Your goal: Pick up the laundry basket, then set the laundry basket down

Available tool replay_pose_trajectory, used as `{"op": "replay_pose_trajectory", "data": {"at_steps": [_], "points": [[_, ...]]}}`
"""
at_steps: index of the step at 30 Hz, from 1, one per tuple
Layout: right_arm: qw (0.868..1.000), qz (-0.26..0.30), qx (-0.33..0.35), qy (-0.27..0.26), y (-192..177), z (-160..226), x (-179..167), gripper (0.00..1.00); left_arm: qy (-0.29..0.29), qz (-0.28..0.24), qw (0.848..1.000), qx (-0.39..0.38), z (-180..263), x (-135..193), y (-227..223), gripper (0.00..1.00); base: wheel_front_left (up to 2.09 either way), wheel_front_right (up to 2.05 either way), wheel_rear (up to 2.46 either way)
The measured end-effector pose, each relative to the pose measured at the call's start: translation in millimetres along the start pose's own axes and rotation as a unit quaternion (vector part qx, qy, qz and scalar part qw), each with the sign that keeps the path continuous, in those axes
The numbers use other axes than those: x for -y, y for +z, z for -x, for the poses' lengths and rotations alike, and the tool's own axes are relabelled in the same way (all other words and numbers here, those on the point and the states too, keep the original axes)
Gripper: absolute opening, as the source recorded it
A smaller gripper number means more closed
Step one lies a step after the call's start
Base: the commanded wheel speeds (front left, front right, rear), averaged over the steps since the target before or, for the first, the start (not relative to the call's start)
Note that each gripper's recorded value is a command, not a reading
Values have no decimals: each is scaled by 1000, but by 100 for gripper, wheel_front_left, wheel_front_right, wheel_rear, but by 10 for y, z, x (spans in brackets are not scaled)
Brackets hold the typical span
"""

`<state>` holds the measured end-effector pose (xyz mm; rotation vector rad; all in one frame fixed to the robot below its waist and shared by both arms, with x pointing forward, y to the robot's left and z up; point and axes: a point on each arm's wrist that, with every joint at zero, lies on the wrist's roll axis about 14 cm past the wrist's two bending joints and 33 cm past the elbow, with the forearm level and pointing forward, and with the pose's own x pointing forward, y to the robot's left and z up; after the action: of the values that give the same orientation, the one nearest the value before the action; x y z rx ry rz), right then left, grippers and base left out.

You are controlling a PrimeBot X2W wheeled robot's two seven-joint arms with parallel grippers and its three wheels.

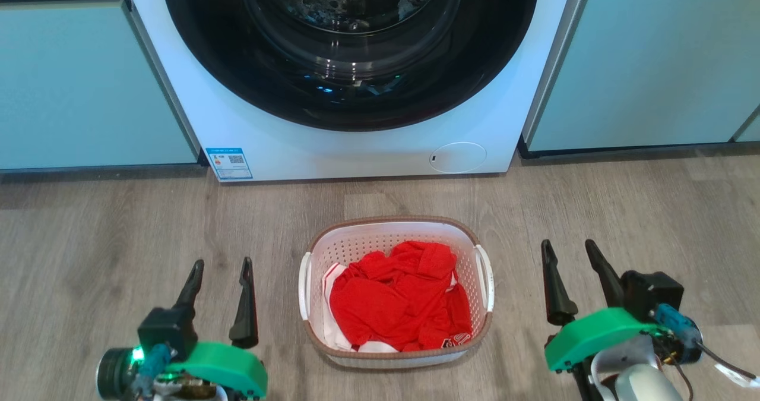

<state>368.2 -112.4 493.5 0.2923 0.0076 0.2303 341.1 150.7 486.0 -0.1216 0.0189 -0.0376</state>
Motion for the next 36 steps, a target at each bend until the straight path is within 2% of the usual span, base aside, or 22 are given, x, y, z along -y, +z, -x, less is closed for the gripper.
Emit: {"op": "replay_pose_trajectory", "data": {"at_steps": [14,36], "points": [[996,76,11,35,24,-8,-162,100,-15,-71,997,23,21,40,56,100,0,0,0],[996,77,8,32,2,-12,-140,100,-11,-61,998,19,3,18,28,100,0,0,0]]}}
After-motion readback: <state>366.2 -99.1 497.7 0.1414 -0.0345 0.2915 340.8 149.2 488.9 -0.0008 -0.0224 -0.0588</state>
